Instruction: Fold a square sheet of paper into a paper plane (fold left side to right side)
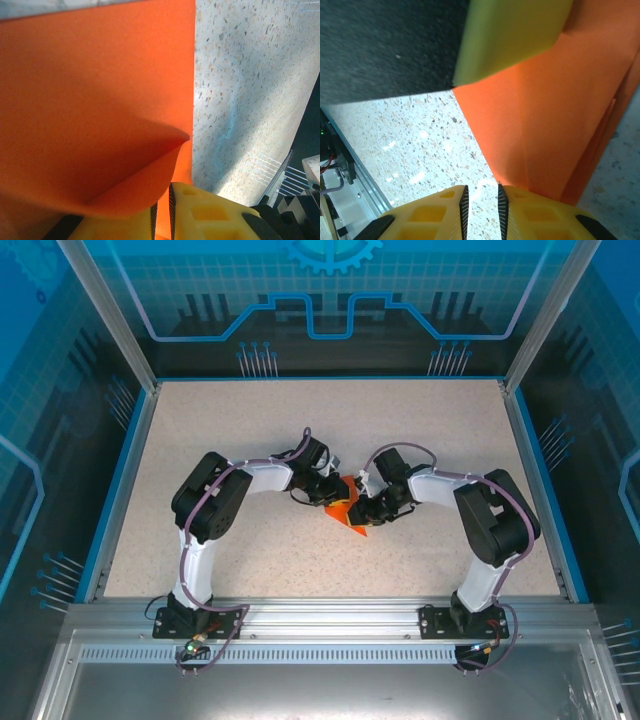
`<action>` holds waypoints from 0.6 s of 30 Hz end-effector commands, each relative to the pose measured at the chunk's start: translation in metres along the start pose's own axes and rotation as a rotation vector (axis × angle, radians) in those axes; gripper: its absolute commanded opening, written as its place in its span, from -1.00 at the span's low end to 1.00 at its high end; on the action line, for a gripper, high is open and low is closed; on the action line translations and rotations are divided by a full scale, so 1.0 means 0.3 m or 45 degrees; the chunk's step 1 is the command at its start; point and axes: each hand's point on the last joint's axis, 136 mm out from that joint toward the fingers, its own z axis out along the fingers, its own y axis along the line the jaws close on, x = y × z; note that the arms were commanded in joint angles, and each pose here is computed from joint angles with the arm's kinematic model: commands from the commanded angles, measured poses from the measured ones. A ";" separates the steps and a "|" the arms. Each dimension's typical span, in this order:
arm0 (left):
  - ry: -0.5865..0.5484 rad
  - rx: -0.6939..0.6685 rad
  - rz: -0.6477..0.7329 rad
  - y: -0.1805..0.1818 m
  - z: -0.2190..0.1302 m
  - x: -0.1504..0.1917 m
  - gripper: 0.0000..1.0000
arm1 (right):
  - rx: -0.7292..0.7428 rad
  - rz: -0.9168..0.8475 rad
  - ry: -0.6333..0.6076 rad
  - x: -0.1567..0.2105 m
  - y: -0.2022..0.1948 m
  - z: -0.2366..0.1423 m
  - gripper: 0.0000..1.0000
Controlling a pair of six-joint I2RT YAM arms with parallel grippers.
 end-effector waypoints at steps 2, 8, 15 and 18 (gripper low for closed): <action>0.075 -0.183 -0.116 0.166 0.019 0.076 -0.65 | 0.086 0.047 0.093 0.066 -0.052 0.021 -0.50; 0.073 -0.184 -0.116 0.167 0.017 0.073 -0.65 | 0.128 0.069 0.125 0.085 -0.068 0.024 -0.50; 0.071 -0.183 -0.117 0.169 0.015 0.070 -0.65 | 0.136 0.091 0.168 0.115 -0.072 0.032 -0.50; 0.070 -0.183 -0.117 0.169 0.015 0.070 -0.65 | 0.130 0.098 0.188 0.133 -0.069 0.034 -0.50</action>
